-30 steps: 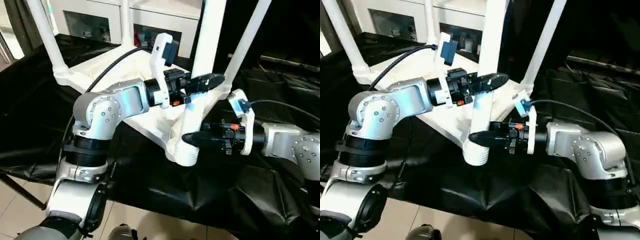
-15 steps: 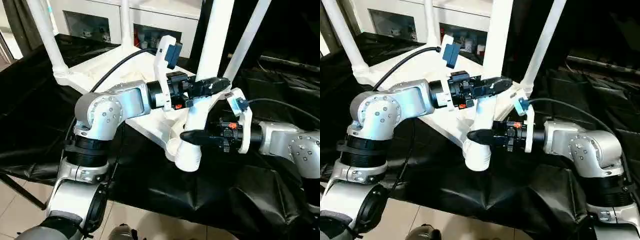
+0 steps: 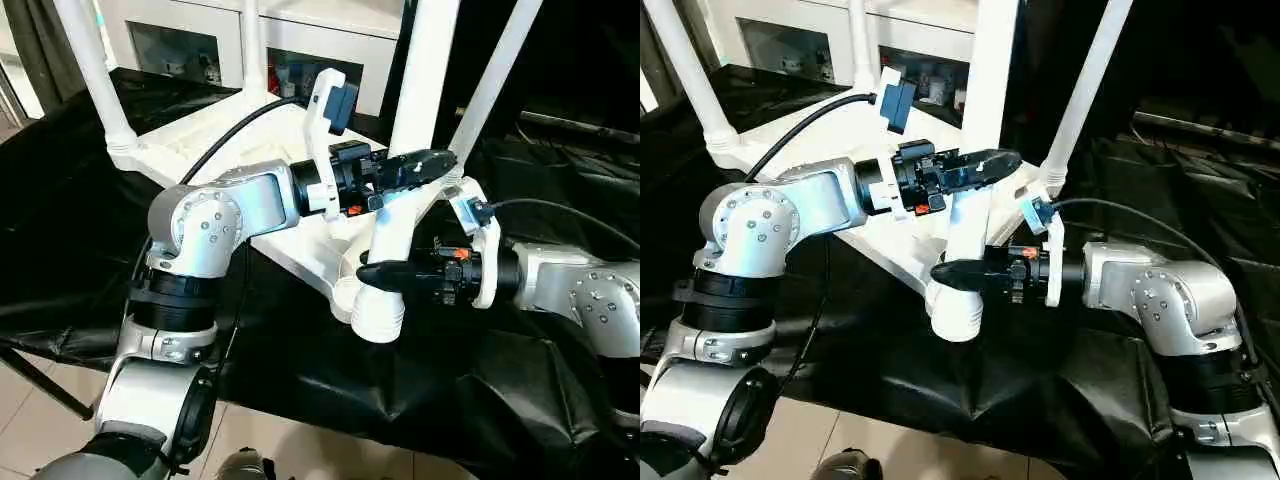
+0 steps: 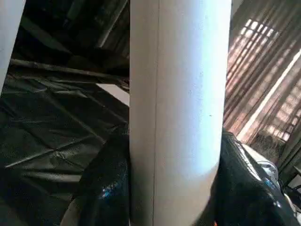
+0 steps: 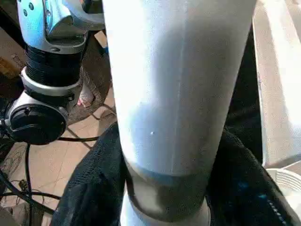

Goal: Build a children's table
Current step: Pick table leg

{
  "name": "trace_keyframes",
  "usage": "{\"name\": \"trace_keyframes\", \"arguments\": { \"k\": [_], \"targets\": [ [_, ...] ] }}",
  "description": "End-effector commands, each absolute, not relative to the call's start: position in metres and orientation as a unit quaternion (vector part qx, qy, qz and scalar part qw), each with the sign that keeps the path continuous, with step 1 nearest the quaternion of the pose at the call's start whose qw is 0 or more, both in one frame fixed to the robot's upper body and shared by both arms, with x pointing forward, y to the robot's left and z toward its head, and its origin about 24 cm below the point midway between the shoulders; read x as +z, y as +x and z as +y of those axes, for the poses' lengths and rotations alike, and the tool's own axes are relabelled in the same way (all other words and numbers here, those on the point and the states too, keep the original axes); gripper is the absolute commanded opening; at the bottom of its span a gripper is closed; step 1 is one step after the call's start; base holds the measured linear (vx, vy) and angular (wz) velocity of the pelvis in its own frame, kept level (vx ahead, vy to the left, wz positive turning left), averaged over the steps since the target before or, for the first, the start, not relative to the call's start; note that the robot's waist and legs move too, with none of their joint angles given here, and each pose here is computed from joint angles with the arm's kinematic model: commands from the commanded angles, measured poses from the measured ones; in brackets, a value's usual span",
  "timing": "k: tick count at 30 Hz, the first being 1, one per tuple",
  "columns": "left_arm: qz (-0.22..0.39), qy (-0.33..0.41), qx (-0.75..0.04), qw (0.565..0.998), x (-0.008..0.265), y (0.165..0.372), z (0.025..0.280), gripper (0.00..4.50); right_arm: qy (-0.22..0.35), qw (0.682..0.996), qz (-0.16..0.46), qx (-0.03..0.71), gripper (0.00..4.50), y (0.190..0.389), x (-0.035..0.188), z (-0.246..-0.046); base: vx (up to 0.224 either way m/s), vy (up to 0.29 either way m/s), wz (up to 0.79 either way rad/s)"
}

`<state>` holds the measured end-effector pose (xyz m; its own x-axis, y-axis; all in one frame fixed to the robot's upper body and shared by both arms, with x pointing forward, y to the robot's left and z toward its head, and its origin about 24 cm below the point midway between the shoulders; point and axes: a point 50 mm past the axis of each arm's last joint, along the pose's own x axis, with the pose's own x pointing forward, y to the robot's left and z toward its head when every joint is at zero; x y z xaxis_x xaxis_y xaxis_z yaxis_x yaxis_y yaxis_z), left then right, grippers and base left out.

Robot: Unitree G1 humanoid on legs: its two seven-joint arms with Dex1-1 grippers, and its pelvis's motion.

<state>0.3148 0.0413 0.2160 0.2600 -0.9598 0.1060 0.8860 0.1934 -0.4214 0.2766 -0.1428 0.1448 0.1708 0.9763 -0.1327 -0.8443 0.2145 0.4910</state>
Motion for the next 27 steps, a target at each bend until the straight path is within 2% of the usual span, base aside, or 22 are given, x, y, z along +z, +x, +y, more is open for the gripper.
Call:
{"name": "trace_keyframes", "arguments": {
  "k": [1, 4, 25, 27],
  "targets": [
    [0.067, -0.201, -0.623, 0.753, 0.2314, 0.3112, 0.0373, 1.83, 0.144, 0.754, 0.221, 0.602, 2.66, 0.2777, 0.1442, -0.1456, 0.000, 0.000, 0.00],
    [0.067, -0.201, -0.625, 0.751, 0.2315, 0.3110, 0.0368, 1.83, 0.143, 0.754, 0.220, 0.602, 2.93, 0.2781, 0.1437, -0.1455, 0.000, 0.000, 0.00],
    [0.067, -0.205, -0.637, 0.740, 0.2309, 0.3070, 0.0345, 1.83, 0.165, 0.753, 0.207, 0.602, 2.93, 0.2778, 0.1451, -0.1442, 0.000, 0.000, 0.00],
    [0.066, -0.206, -0.637, 0.740, 0.2310, 0.3071, 0.0347, 1.83, 0.168, 0.754, 0.206, 0.601, 2.67, 0.2778, 0.1452, -0.1445, 0.000, 0.000, 0.00]
  ]
}}
